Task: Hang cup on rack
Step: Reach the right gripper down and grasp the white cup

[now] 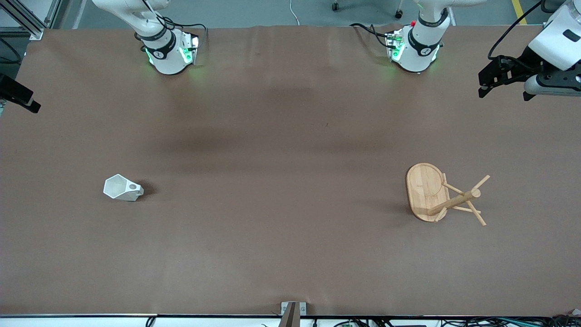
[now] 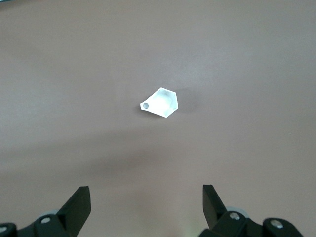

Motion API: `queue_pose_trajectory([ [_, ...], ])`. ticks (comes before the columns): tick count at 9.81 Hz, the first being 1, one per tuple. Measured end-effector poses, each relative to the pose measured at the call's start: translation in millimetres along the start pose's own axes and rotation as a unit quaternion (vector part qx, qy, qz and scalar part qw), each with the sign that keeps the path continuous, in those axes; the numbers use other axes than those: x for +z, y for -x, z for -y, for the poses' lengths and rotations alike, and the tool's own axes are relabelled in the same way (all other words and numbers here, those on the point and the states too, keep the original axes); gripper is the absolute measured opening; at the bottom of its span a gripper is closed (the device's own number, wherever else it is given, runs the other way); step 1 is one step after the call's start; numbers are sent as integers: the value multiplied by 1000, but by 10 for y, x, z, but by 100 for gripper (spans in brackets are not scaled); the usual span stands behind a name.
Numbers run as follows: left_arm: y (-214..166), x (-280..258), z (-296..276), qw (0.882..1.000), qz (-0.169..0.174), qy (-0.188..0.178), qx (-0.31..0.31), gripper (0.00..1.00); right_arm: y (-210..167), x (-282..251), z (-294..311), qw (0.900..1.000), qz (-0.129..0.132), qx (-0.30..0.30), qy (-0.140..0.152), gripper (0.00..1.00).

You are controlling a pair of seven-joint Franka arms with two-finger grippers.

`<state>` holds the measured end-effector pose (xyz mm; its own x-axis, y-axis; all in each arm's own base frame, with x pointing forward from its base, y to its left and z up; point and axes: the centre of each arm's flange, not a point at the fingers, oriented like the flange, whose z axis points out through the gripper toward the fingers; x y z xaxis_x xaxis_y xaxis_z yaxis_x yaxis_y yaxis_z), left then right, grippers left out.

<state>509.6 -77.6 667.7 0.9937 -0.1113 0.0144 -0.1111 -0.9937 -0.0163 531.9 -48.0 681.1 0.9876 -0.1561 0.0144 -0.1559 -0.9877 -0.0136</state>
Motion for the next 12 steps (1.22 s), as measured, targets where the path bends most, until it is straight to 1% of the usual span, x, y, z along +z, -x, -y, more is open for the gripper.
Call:
queue_pose_trajectory([
  [4, -6, 7, 5, 1000, 1, 0, -1, 100, -1, 1, -6, 1000, 0, 1, 0, 100],
  [5, -7, 4, 5, 1000, 0, 0, -1, 100, -9, 23, -16, 1000, 2, 2, 0, 100],
  [6, -10, 8, 6, 1000, 1, 0, -1, 100, -50, 122, -28, 1000, 10, 3, 2, 100],
  [7, -16, 17, 8, 1000, 2, 0, -1, 100, -141, 332, -34, 1000, 21, -2, 3, 100],
  [8, -23, 25, 9, 1000, 2, 0, -1, 100, -284, 657, -46, 1000, 28, -7, 5, 100],
  [9, -27, 29, 10, 1000, 3, 0, -1, 100, -445, 1048, -81, 1000, 27, -12, 7, 100],
  [11, -32, 34, 5, 1000, 3, 1, 1, 100, -728, 1954, -240, 999, 9, -31, 14, 100],
  [12, -34, 32, 3, 1000, 3, 1, 1, 100, -812, 2404, -326, 999, 3, -43, 18, 100],
])
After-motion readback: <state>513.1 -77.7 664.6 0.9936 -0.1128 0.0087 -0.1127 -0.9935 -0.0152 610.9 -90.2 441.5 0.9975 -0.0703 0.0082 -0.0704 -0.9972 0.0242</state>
